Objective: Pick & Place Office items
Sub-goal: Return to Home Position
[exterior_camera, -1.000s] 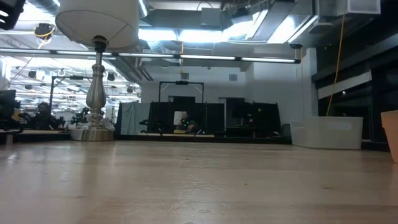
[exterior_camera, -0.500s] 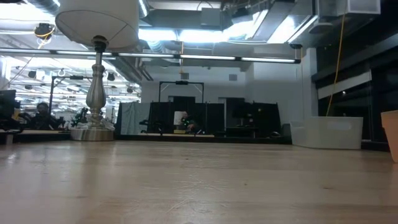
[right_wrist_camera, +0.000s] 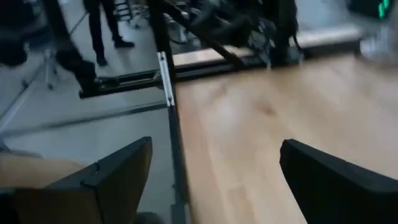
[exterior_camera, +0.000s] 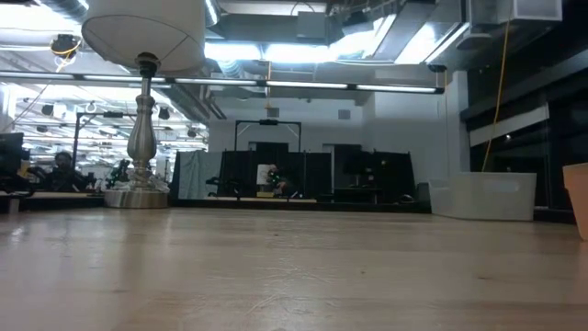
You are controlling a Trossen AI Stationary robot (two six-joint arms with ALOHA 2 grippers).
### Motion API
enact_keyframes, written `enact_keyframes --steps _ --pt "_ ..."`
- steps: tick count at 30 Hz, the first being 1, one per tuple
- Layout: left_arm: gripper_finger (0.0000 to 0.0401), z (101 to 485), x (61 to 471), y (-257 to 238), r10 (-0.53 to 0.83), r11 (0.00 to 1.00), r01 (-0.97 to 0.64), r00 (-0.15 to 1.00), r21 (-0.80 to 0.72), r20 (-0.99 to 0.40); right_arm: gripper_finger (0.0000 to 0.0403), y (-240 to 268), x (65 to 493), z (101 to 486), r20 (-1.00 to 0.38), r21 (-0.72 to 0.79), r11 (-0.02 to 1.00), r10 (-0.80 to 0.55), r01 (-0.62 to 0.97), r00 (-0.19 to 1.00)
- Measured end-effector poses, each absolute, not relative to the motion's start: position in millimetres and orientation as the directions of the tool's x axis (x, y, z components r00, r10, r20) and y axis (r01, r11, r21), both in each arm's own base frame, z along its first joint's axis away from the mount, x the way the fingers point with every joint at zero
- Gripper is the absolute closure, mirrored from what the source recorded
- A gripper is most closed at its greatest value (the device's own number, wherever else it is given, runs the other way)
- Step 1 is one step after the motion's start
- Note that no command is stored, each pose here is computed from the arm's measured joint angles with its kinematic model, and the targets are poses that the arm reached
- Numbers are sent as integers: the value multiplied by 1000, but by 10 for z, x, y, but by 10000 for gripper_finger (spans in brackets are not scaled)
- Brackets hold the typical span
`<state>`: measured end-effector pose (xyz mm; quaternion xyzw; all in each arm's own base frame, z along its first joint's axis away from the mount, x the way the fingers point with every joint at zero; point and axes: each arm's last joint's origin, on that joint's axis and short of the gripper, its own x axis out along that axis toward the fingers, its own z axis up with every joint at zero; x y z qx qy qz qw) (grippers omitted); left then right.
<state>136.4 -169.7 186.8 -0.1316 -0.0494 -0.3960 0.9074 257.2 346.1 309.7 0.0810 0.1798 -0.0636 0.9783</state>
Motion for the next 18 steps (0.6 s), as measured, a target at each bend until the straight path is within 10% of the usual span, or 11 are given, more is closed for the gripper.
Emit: enact_keyframes --steps 8,18 --pt "219 1912 1347 -1683 -848 486 872 486 -56 214 56 3527 2662 3337 -306 -132 968 165 -213 938" --pt "219 1957 1556 -1277 -947 295 951 304 -93 105 56 3083 2370 3176 -250 2 959 275 -283 928"
